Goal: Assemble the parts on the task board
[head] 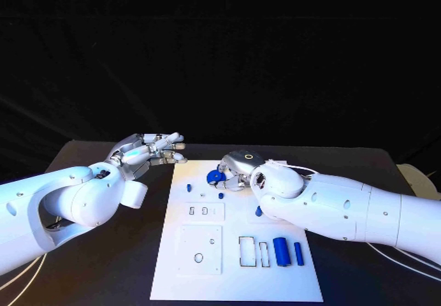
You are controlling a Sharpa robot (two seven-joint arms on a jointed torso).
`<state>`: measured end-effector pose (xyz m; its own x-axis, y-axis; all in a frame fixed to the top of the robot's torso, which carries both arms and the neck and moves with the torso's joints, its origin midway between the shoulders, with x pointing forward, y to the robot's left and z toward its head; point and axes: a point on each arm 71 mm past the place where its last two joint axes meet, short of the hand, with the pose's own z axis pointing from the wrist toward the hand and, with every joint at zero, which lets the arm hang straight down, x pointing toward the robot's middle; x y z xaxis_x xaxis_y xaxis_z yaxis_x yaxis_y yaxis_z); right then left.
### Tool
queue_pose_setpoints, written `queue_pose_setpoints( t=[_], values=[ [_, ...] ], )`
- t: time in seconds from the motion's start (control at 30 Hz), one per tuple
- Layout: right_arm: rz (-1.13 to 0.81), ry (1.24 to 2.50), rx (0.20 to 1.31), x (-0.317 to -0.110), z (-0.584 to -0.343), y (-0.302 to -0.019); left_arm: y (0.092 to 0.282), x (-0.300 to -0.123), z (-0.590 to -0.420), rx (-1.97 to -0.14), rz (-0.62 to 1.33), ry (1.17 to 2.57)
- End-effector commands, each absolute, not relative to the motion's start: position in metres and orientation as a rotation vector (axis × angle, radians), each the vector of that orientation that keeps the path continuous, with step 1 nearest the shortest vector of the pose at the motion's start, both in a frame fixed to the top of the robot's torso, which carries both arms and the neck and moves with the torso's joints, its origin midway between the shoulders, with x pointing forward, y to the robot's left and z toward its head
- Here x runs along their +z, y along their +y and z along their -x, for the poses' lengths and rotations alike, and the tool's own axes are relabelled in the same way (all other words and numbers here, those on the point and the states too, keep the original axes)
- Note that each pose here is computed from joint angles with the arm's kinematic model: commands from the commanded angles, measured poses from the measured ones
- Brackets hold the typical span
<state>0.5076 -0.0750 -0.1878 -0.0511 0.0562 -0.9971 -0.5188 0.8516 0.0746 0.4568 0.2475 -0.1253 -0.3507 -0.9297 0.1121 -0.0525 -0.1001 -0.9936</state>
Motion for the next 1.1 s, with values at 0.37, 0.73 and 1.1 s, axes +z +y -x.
queue_pose_setpoints(
  t=[0.37,0.73,1.1],
  values=[
    [0.34,1.493,0.502,-0.174,-0.494,-0.095,0.249,-0.124,-0.458,-1.549,1.117,1.442],
    [0.164,1.421,0.673,-0.137,-0.488,-0.167,0.249,-0.125,-0.46,-1.546,1.119,1.441],
    [-0.068,1.55,0.756,-0.149,-0.495,-0.249,0.245,-0.127,-0.464,-1.555,1.115,1.447]
  ],
)
